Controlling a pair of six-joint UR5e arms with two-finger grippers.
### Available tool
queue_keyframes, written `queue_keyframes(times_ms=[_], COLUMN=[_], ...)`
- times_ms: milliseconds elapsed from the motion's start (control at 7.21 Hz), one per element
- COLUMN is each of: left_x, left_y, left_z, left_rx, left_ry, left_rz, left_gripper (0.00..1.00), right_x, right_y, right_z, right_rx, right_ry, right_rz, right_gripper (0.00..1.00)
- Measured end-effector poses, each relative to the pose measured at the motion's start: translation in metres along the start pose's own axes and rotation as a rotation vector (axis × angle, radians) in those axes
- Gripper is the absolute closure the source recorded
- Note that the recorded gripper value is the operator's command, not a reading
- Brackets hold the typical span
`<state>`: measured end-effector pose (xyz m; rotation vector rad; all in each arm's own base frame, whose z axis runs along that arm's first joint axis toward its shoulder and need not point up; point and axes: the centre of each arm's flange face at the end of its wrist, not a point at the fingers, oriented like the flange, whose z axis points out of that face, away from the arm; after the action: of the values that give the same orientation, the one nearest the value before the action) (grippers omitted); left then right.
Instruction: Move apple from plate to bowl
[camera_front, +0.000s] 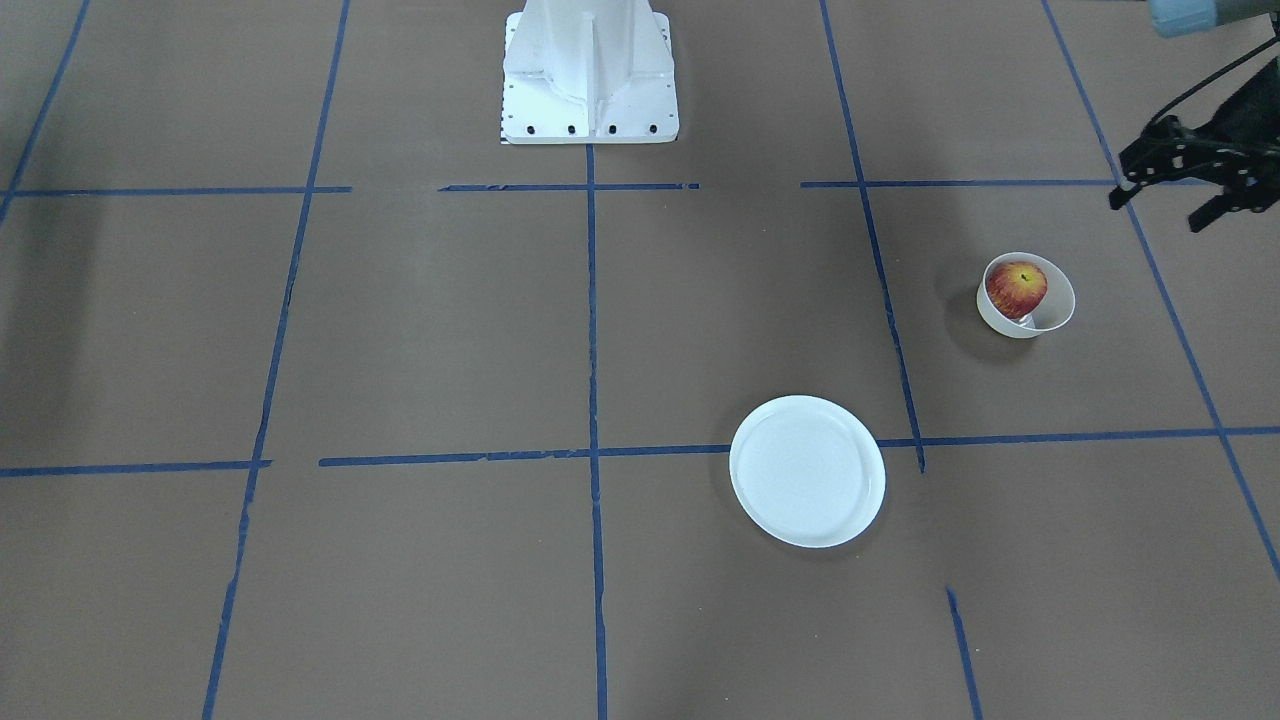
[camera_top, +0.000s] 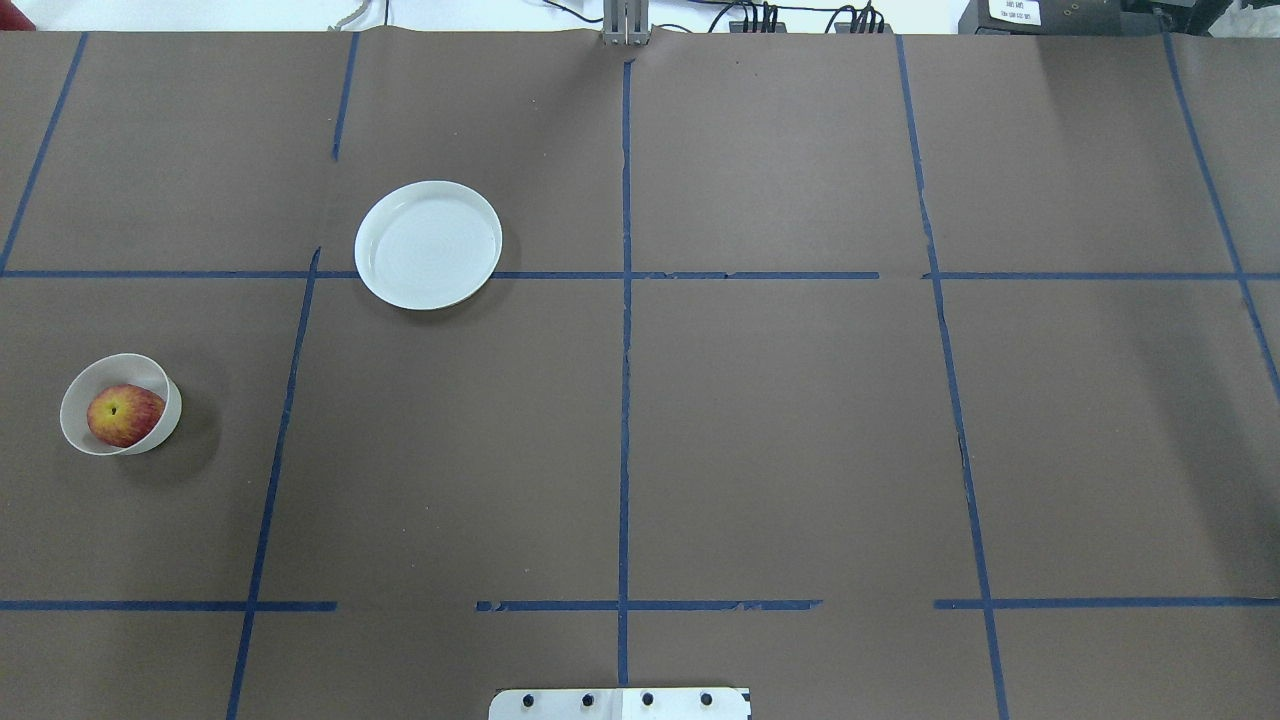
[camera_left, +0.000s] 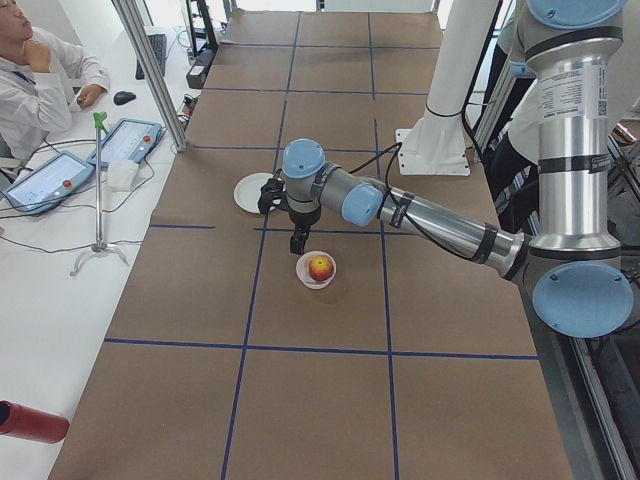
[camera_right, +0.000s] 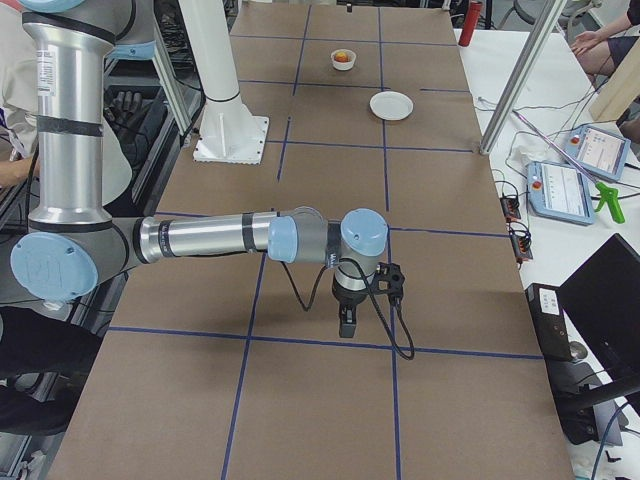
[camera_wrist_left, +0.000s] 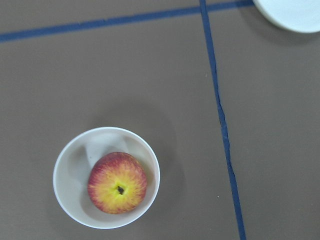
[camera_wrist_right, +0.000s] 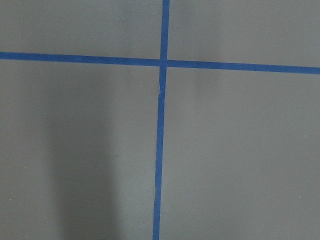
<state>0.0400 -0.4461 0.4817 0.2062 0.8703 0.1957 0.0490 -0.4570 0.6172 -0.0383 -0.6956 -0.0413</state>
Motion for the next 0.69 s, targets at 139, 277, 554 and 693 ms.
queue_keyframes(times_ms=[139,277,554,693], left_x=[-0.041,-0.081,-0.156,-0.176], left_y=[0.003,0.011,0.034,0.042], left_z=[-0.017,-0.029,-0.034,-0.029], left_rx=[0.014,0.013,-0.015,-0.046], left_ry=[-0.060,-0.100,-0.128,-0.124], left_rz=[-0.008,-0.031,-0.113,-0.162], left_gripper=[0.00,0.00,0.00,0.00], right_x=[0.000,0.000,0.000,0.000], right_y=[0.000,0.000,0.000,0.000], right_z=[0.000,0.000,0.000,0.000], right_rx=[0.000,0.000,0.000,0.000], right_ry=[0.000,0.000,0.000,0.000], right_rz=[0.000,0.000,0.000,0.000], right_gripper=[0.00,0.00,0.00,0.00])
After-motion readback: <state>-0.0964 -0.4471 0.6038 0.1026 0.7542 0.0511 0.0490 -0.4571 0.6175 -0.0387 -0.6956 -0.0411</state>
